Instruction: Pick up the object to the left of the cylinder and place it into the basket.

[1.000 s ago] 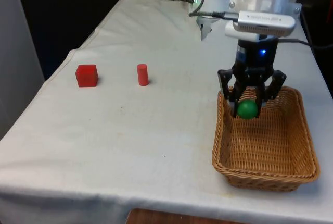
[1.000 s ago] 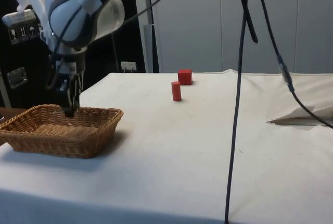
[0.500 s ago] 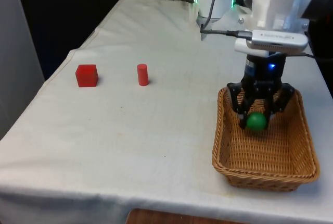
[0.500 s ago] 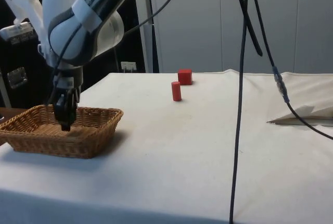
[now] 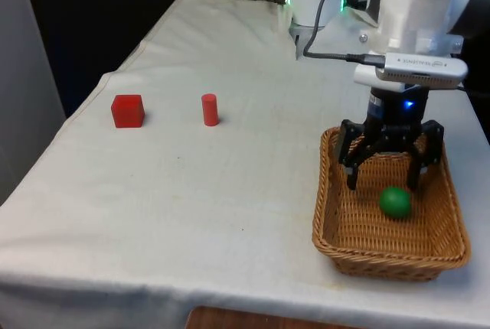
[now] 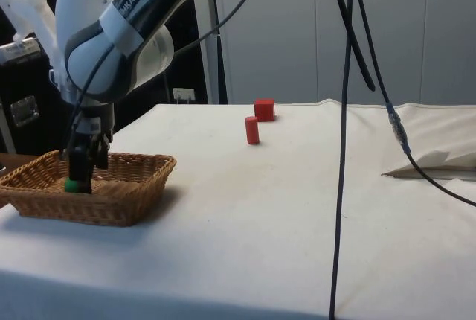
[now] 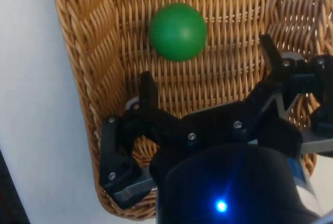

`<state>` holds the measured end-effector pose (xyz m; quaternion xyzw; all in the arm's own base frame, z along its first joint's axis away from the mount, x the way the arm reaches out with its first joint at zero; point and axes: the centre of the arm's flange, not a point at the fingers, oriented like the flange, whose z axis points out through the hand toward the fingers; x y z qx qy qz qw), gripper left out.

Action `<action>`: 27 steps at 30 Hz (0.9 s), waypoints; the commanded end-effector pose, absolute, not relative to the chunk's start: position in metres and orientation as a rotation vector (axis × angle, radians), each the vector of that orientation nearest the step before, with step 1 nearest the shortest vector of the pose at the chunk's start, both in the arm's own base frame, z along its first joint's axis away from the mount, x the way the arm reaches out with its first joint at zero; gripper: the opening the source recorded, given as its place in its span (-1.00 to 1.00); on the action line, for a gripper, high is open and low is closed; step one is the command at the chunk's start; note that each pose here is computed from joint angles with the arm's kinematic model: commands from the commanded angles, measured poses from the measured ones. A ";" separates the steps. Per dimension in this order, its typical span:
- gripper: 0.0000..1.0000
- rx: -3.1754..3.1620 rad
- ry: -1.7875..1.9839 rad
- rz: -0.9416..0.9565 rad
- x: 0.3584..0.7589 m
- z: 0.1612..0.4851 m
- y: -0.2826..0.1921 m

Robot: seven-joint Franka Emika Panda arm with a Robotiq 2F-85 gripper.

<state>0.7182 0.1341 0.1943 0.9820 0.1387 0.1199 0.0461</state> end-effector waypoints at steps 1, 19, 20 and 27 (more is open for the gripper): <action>1.00 2.998 0.420 0.372 0.719 0.193 0.135; 1.00 3.002 0.422 0.368 0.715 0.208 0.134; 1.00 3.005 0.423 0.367 0.716 0.208 0.134; 1.00 3.010 0.424 0.367 0.704 0.230 0.133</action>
